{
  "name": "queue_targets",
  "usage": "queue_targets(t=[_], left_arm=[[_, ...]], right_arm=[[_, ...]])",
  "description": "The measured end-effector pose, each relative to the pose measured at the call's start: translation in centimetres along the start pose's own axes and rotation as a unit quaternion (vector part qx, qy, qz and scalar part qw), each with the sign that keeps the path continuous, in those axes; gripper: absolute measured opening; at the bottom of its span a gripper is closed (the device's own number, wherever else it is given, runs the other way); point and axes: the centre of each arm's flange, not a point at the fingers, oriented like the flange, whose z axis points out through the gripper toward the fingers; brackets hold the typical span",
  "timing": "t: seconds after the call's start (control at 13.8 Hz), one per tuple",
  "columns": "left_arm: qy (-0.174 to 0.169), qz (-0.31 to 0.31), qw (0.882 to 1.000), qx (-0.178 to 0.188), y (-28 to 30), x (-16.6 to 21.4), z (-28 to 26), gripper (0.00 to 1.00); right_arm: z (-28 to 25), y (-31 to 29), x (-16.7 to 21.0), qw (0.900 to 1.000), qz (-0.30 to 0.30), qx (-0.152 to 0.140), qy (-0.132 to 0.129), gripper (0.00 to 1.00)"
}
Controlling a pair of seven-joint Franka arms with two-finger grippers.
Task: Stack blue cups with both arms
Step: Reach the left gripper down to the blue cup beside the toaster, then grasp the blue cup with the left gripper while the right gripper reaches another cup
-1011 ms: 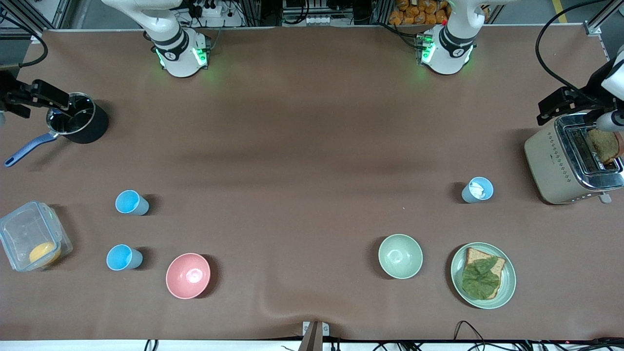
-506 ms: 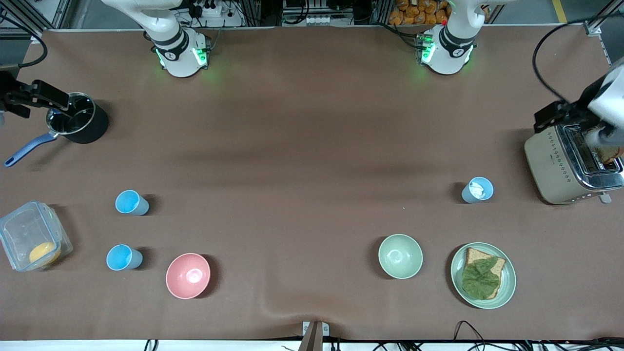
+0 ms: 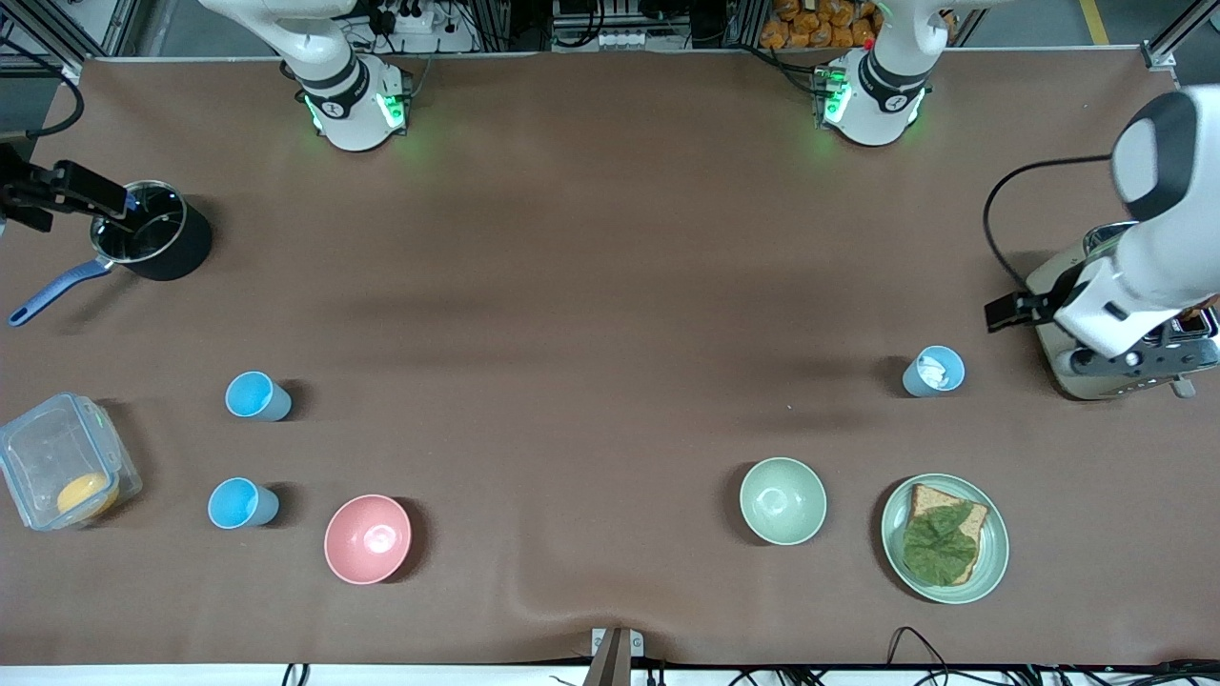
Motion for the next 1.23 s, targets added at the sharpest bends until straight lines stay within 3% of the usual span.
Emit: queue_targets(t=[0.14,0.43,0.72,0.94,1.23], left_arm=[[0.01,-0.009,1.0,-0.003,-1.3,-0.6,4.6,1.0],[-0.007,-0.021,1.0,-0.007,-2.9,-1.1,12.0,1.0],[-0.012,-0.031,0.999,-0.01,-3.9,-0.3,16.6,1.0],[-0.013,-0.031,0.999,-0.012,-3.9,0.0,18.2,0.95],[-0.012,-0.026,1.0,-0.014,-3.3,0.3,19.4,0.53]], right_arm=[[1.5,0.6,0.8,1.0,0.005,0.001,-0.015,1.0],[5.8,1.9,3.5,0.999,0.017,0.002,-0.05,1.0],[13.2,8.5,7.5,0.995,0.065,-0.005,-0.082,1.0],[18.6,10.7,10.5,0.994,0.069,-0.008,-0.085,1.0],[24.2,10.8,13.5,0.995,0.06,-0.01,-0.079,1.0]])
